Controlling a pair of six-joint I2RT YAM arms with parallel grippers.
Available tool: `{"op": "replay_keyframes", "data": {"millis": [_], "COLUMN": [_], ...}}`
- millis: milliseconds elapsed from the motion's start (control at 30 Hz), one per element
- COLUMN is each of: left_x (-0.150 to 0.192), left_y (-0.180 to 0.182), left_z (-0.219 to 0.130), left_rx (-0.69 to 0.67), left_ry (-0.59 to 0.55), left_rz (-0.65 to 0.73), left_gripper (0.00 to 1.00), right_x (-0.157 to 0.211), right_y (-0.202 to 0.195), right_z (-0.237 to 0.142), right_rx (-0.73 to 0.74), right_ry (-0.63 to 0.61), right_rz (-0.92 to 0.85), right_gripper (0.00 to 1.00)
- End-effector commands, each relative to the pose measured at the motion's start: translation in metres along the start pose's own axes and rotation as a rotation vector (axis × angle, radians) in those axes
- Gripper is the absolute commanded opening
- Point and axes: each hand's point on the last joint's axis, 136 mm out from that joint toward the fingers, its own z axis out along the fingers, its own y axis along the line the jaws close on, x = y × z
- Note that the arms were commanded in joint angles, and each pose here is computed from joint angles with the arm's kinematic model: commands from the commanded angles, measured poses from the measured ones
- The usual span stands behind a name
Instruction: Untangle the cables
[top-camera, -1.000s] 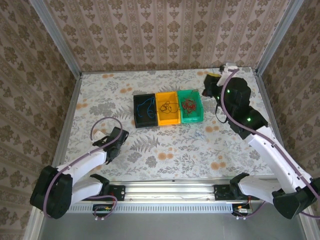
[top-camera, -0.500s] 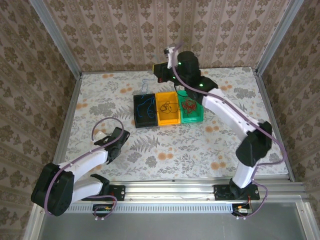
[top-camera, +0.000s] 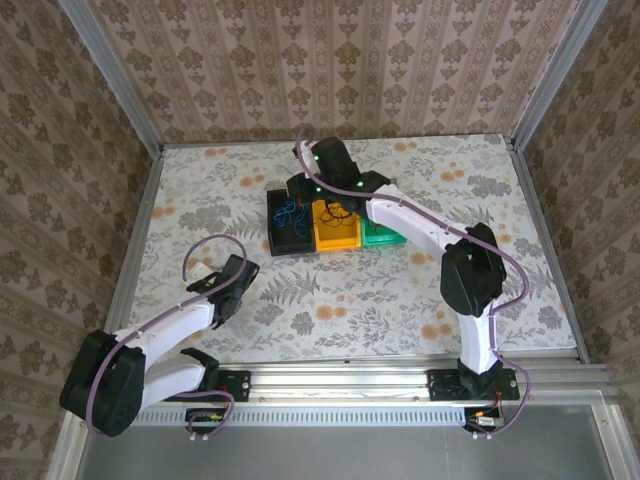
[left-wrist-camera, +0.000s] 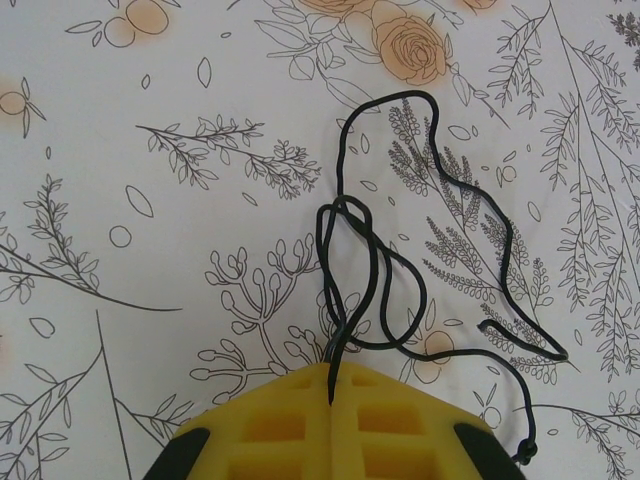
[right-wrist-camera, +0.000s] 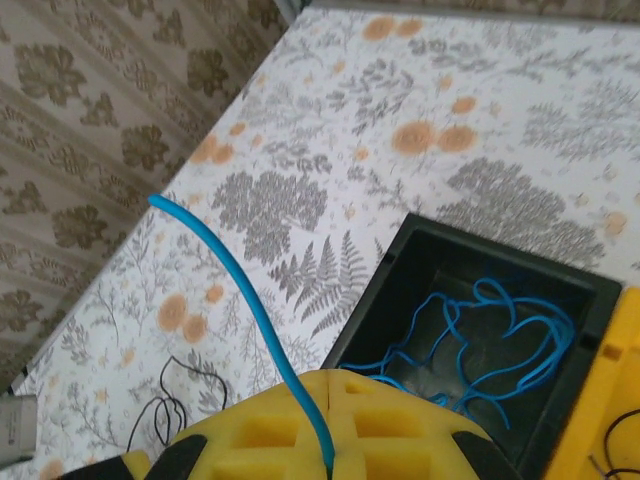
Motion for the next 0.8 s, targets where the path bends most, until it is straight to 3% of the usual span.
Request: {"op": "replay_keyframes", "data": {"millis": [0,267,300,367,467,600,767], "left_x": [-0.005,-0.015,-0.017,-0.023,-0.032,-0.048,-0.072], "left_y": [-0.006,-0.022,-0.024,-0.029,-0.038,-0.047,-0.067], "left_z": [-0.004,-0.013,-0.015,-0.020,-0.030,-0.045,-0.069], "left_rx": [0.012,0.074,0.083,0.104,0.135,0.167,0.235], "left_ry": [-0.018,-0.042,-0.049,-0.063,-0.086,-0.135,-0.200], "left_rz": [0.026,0.052,0.053,0.060,0.081,0.105,0.139], "left_gripper": [0.00,0.00,0.00,0.00,0.00,0.00,0.00], "right_x": [0.029,0.044,0.046,0.046,0.029,0.001,-0.011], "right_y": [-0.018,-0.047,-0.048,-0.049,-0.044,-0.037,-0.043], "right_z": [0.021,0.060,0.064,0.068,0.055,0.026,-0.015], "right_rx": [0.064,0.168,0.171,0.180,0.181,0.198,0.273], "right_ry": [0.075,0.156,0.170,0.194,0.142,0.037,-0.062], "right_rz": [0.001,0.002,-0.001,-0.008,-0.024,-0.055,-0.060], "right_gripper": [0.04,0.06,0.09,0.29,0.46,0.58,0.59]}}
